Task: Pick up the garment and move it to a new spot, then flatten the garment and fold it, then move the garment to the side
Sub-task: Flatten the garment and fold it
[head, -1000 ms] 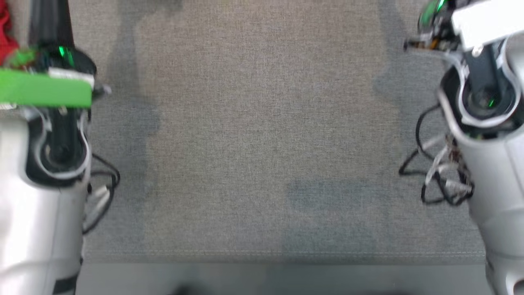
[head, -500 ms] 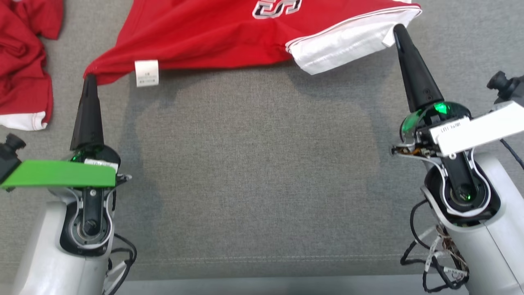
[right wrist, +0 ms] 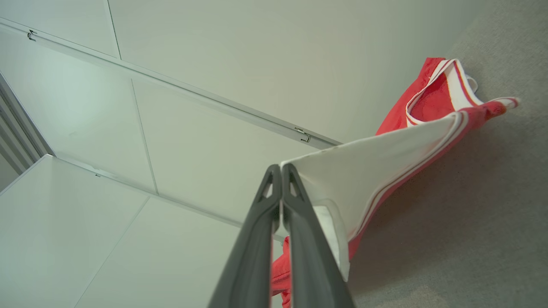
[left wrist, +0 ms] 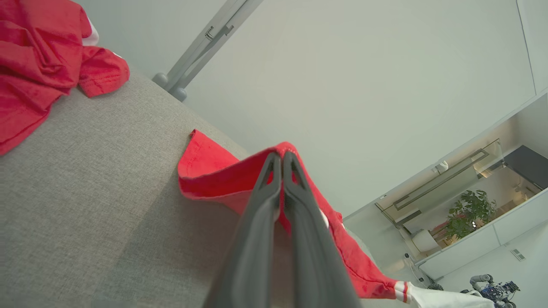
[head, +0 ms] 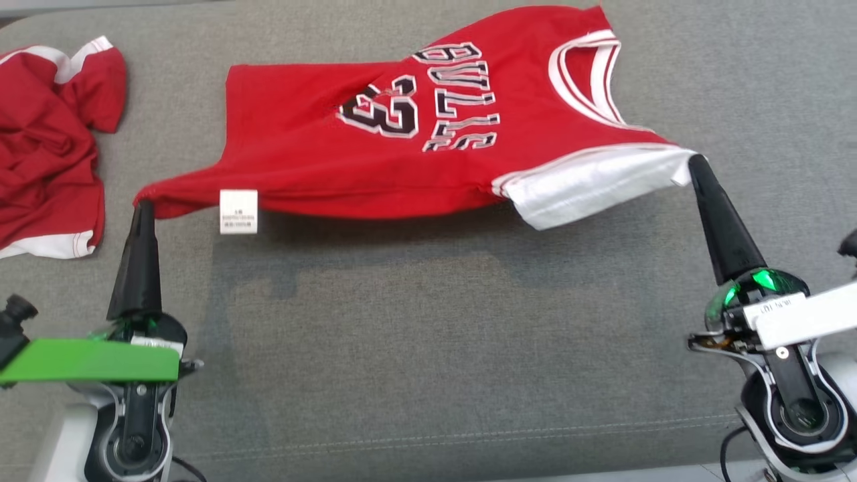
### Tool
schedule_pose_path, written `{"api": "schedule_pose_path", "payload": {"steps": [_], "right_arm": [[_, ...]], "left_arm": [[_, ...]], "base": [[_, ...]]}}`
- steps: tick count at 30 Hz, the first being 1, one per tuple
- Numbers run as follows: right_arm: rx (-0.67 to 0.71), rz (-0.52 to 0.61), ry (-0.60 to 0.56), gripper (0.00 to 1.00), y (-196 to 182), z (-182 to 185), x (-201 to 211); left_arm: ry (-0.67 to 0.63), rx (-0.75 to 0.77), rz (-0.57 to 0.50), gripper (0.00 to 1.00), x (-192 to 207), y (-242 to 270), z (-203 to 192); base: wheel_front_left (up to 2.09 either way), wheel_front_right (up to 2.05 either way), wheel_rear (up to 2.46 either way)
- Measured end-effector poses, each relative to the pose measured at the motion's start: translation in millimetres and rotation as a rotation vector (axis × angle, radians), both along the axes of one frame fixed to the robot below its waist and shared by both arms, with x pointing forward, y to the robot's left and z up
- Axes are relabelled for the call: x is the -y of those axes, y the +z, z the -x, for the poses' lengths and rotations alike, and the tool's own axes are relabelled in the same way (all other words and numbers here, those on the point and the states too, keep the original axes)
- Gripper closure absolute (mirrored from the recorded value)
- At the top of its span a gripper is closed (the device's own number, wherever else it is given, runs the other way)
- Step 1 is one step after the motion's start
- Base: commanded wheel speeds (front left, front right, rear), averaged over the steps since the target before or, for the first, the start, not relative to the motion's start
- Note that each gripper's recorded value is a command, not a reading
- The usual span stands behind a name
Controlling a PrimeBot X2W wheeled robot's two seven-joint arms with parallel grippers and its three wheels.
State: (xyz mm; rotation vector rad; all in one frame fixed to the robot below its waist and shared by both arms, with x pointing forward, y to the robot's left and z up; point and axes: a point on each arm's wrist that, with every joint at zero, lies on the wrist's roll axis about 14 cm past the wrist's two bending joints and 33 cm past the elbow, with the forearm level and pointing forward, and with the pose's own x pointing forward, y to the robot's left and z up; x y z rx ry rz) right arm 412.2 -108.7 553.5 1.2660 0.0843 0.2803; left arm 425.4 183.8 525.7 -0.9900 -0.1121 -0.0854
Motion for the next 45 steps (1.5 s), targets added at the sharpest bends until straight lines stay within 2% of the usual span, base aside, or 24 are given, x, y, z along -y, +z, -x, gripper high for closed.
{"api": "schedule_pose_path", "payload": {"steps": [5, 15, 24, 38, 45], "right_arm": [[-0.031, 0.023, -0.063, 1.00, -3.9, 16.7, 22.6], [-0.139, 0.054, -0.100, 1.00, -29.4, 43.1, 39.5], [-0.252, 0.092, -0.092, 1.00, -57.6, 68.0, 45.3], [-0.500, 0.200, -0.009, 1.00, -120.7, 116.7, 48.4], [-0.551, 0.223, -0.017, 1.00, -134.4, 124.8, 54.7]], "left_arm": [[-0.023, -0.019, 0.009, 1.00, 6.8, -4.7, 12.1], [-0.129, -0.068, -0.001, 1.00, 31.7, -12.9, 26.7], [-0.138, -0.221, -0.060, 1.00, 28.4, -49.2, 54.6], [-0.119, -0.277, -0.078, 1.00, 19.6, -57.3, 65.6], [-0.141, -0.340, -0.077, 1.00, 26.0, -71.8, 75.8]], "base": [[0.00, 0.00, 0.00], [0.00, 0.00, 0.00], [0.00, 0.00, 0.00], [0.00, 0.00, 0.00], [0.00, 0.00, 0.00]]}}
